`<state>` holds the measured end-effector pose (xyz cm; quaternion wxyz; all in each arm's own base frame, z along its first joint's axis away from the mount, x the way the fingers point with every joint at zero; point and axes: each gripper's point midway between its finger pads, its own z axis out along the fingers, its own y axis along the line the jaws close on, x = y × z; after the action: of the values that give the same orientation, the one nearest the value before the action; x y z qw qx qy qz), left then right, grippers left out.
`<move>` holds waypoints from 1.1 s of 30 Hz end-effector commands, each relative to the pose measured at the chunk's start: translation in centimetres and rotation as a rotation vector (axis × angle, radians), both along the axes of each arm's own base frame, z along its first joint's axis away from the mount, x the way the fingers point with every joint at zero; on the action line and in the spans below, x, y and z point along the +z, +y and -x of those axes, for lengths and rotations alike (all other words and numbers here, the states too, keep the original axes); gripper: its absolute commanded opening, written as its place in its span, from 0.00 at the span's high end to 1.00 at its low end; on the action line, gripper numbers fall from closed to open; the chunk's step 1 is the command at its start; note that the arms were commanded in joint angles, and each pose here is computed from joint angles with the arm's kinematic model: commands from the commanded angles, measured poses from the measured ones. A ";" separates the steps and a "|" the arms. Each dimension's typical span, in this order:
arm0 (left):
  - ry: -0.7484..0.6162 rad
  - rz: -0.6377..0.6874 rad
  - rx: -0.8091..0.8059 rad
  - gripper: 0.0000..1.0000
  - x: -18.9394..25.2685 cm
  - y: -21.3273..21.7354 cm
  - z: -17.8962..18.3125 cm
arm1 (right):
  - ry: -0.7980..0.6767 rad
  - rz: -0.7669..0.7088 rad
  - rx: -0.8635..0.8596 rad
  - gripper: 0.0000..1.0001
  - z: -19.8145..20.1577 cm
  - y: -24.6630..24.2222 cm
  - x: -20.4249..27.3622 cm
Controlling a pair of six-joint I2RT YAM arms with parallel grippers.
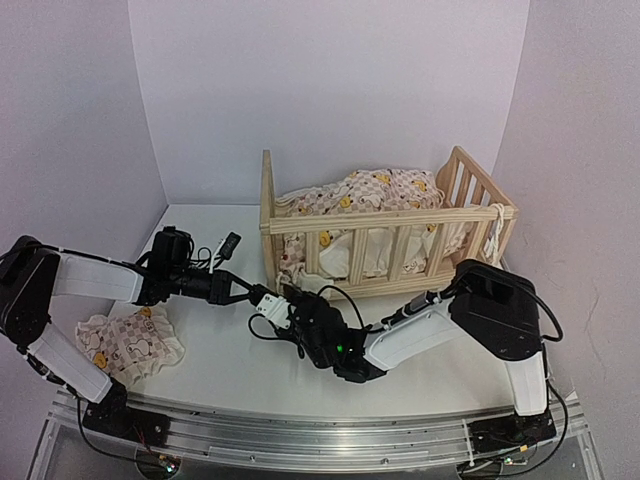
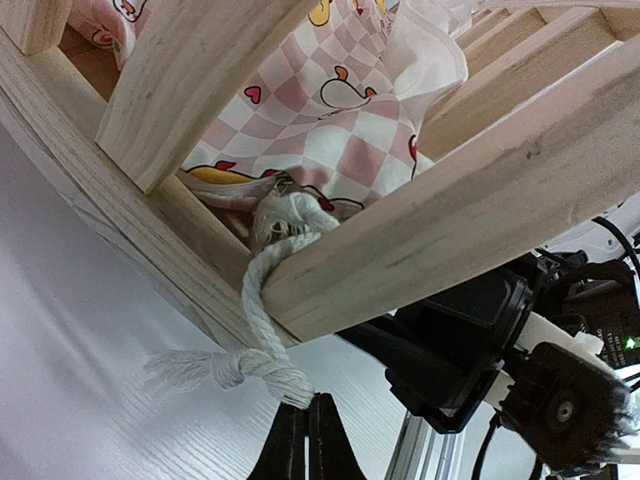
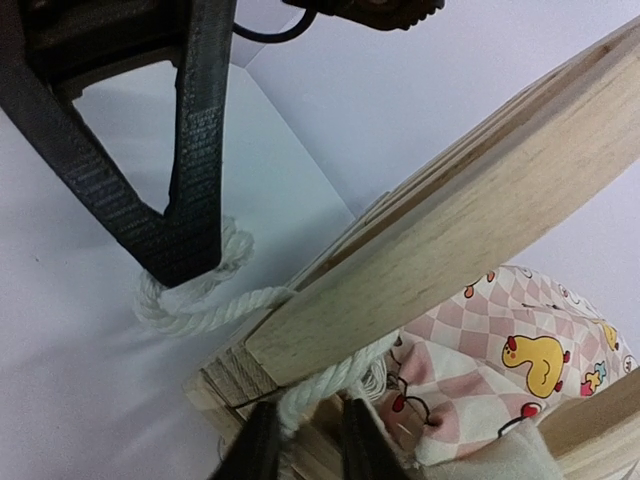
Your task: Set up the pet bed
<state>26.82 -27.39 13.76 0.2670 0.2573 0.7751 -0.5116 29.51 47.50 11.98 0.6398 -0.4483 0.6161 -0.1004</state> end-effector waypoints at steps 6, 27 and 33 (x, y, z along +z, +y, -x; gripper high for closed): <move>-0.044 0.032 -0.011 1.00 1.4 -0.4 -0.4 | 0.023 -0.064 0.008 1.00 -0.1 -0.2 1.2; 0.007 0.007 0.048 1.00 0.9 0.7 -0.3 | 0.693 -0.242 0.476 1.00 11.7 -0.6 2.6; 0.019 -0.033 0.100 1.00 0.7 2.4 -1.0 | 0.719 -0.196 0.558 1.00 13.6 -1.1 5.9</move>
<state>27.36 -26.19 13.71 0.2685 0.2285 0.7896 -0.5023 18.25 45.95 12.96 0.4403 -0.5211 0.6903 0.2409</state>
